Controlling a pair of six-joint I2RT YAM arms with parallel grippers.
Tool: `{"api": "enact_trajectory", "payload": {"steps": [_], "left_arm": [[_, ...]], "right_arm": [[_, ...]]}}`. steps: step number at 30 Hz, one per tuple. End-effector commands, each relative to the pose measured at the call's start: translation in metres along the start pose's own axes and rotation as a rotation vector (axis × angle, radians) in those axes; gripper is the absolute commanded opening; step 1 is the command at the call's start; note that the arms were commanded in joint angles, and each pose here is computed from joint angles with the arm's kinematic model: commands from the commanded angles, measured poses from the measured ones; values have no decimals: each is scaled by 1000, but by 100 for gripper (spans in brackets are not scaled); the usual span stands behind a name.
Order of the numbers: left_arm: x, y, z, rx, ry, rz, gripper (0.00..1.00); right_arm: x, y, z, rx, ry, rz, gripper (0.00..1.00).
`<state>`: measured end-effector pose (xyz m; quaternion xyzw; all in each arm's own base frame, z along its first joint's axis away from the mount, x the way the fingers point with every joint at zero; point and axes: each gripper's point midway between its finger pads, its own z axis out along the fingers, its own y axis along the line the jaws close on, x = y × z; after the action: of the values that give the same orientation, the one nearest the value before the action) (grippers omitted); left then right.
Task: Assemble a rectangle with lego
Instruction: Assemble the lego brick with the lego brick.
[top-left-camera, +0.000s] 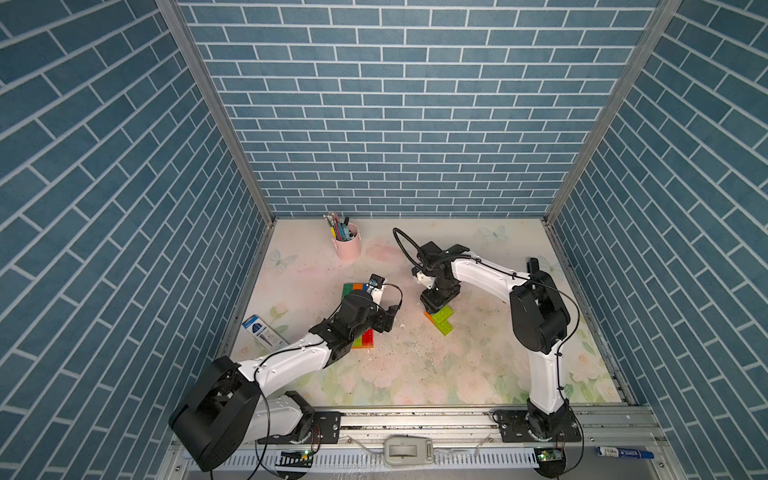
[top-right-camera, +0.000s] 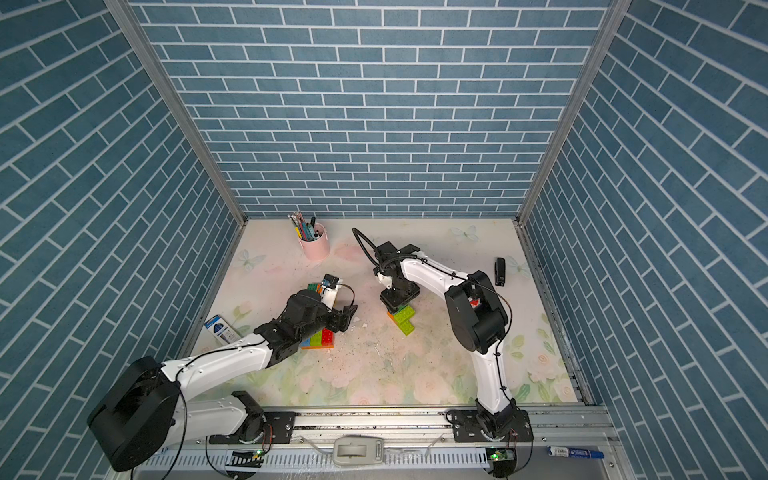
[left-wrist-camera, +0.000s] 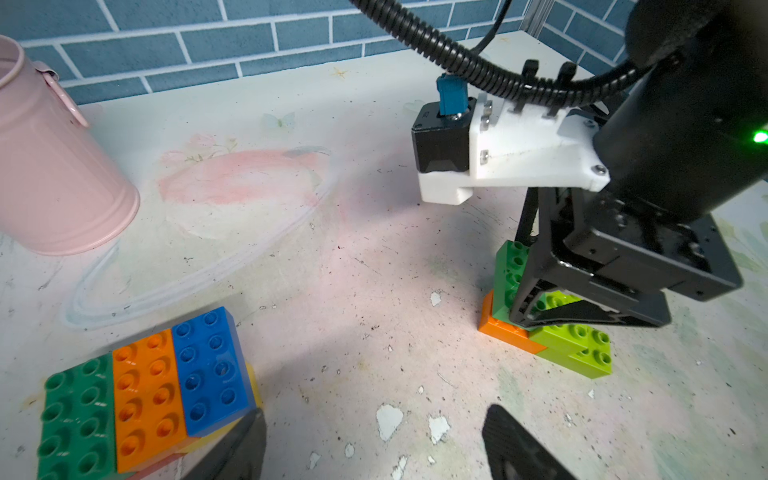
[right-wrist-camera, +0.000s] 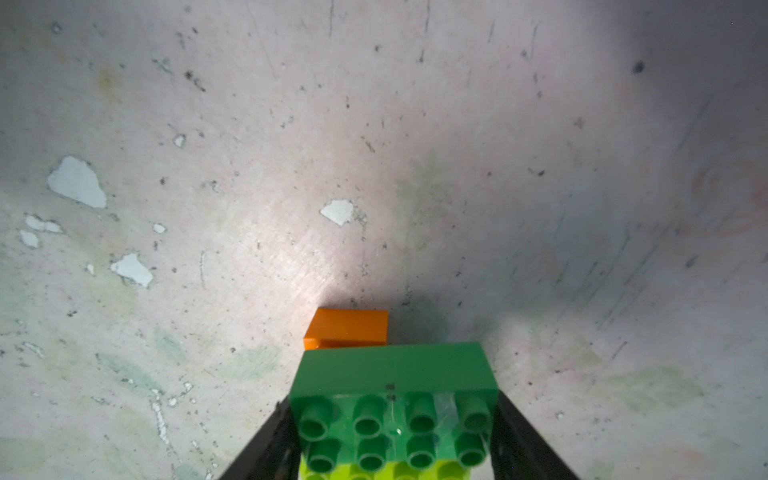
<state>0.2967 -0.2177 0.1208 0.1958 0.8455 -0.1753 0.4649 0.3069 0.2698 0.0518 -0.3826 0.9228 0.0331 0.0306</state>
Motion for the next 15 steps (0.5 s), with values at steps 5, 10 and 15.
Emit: {"api": "enact_trajectory", "payload": {"steps": [5, 10, 15], "left_arm": [[2, 2, -1, 1, -11, -2, 83], [3, 2, -1, 1, -10, -2, 83], [2, 2, -1, 2, -14, -3, 83]], "right_arm": [[10, 1, 7, 16, 54, 23, 0], [9, 3, 4, 19, 47, 35, 0], [9, 4, 3, 20, 51, 44, 0]]}}
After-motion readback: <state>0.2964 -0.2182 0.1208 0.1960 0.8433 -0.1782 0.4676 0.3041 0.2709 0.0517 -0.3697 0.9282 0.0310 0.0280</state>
